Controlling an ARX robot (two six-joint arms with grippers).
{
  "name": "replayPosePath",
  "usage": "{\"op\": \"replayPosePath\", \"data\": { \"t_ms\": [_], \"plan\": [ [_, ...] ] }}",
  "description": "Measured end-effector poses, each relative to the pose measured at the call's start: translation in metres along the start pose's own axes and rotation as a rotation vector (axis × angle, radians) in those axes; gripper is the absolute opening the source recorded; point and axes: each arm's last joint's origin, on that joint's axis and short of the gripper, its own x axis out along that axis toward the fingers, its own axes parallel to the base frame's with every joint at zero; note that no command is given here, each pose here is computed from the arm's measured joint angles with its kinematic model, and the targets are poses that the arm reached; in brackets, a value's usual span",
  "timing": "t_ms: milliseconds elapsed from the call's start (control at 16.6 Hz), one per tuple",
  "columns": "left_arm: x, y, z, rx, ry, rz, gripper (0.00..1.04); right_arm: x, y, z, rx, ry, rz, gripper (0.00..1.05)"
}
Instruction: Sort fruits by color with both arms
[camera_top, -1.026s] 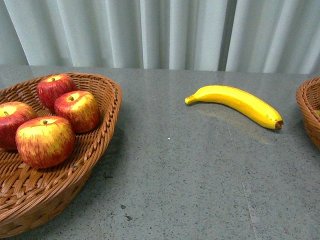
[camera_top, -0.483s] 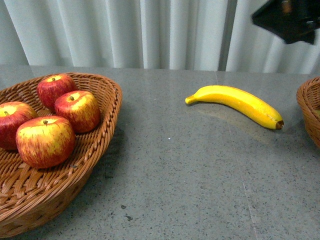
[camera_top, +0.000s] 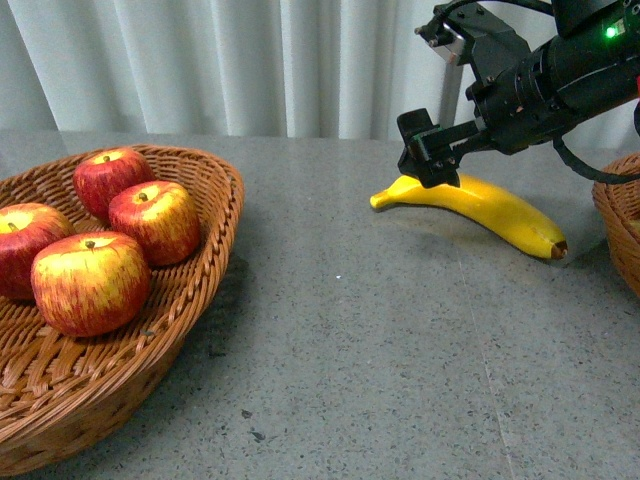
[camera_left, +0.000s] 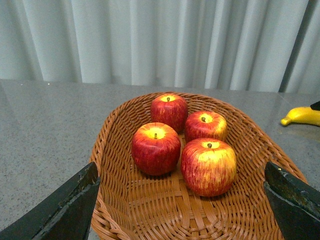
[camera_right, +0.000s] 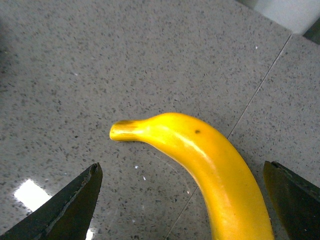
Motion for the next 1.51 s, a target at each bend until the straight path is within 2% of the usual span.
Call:
{"op": "replayPosePath", "data": {
  "t_ms": [302, 965, 1508],
  "plan": [
    [0.0, 0.0, 0.0, 0.0, 0.0, 0.0, 0.98, 0.017, -0.019, -0.001, -0.039, 0.043, -0.029, 0.98],
    [0.0, 0.0, 0.0, 0.0, 0.0, 0.0, 0.98, 0.017, -0.038, -0.005, -0.049, 0.082, -0.032, 0.98],
    [0.0, 0.0, 0.0, 0.0, 0.0, 0.0, 0.98, 0.021, -0.044, -0.013, -0.069, 0.117, -0.028, 0.98]
  ]
}}
